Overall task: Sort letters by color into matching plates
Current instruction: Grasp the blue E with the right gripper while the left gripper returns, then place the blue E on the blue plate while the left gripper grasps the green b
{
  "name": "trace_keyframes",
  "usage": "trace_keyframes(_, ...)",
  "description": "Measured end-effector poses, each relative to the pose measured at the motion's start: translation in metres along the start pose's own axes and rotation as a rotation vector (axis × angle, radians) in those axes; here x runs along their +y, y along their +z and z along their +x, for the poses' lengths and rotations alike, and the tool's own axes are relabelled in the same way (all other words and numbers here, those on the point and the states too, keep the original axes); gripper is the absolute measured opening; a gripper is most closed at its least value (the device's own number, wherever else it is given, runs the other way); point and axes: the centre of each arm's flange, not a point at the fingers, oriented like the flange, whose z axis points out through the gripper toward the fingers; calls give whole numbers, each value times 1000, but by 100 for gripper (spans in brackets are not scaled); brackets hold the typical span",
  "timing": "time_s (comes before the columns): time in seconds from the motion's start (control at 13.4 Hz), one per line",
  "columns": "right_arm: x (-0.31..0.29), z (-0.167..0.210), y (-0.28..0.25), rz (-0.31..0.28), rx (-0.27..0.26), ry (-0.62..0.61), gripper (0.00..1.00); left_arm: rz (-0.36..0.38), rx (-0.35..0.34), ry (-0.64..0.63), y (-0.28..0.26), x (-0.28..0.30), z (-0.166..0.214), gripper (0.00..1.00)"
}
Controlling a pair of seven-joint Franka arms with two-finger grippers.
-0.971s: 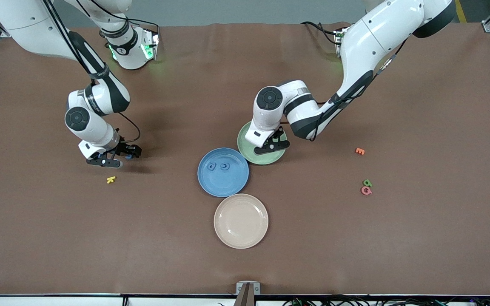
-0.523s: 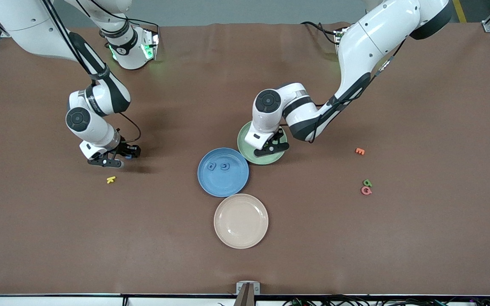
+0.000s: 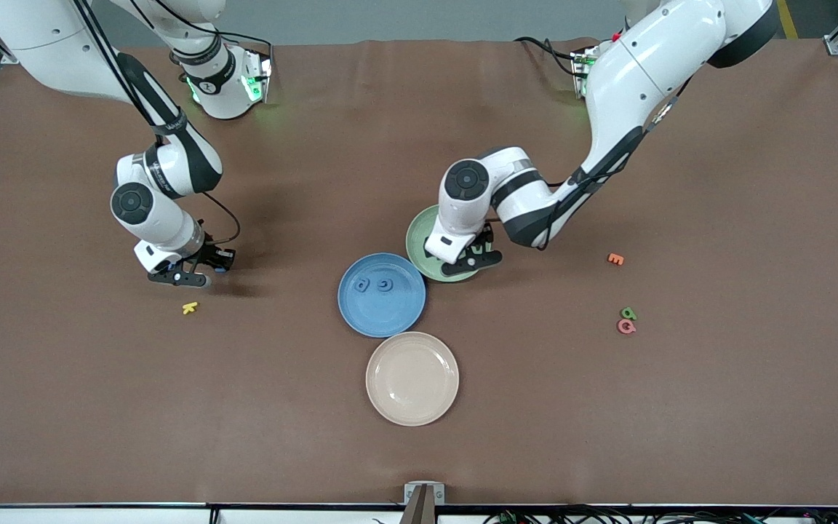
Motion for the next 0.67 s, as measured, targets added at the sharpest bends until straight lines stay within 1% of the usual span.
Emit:
trace_keyframes(0.22,-1,0,0,0,1,-1,27,-9,1,17,-14,-36,38,100)
trace_keyframes(0.37,-5,0,-1,2,0,-8,27,-12,-5,33,-25,-70,60,100)
trace_keyframes(0.45,-12,0,-3,1,-9,-10,27,-14,-14,44,-29,-90,71,100)
trace_keyframes(0.6,-47,1,-15,-1,-30,33,27,-21,-36,66,-32,-134,91,100)
trace_keyframes(0.67,-69,3,-26,1,-30,59,27,-25,-46,75,-33,-154,100,100)
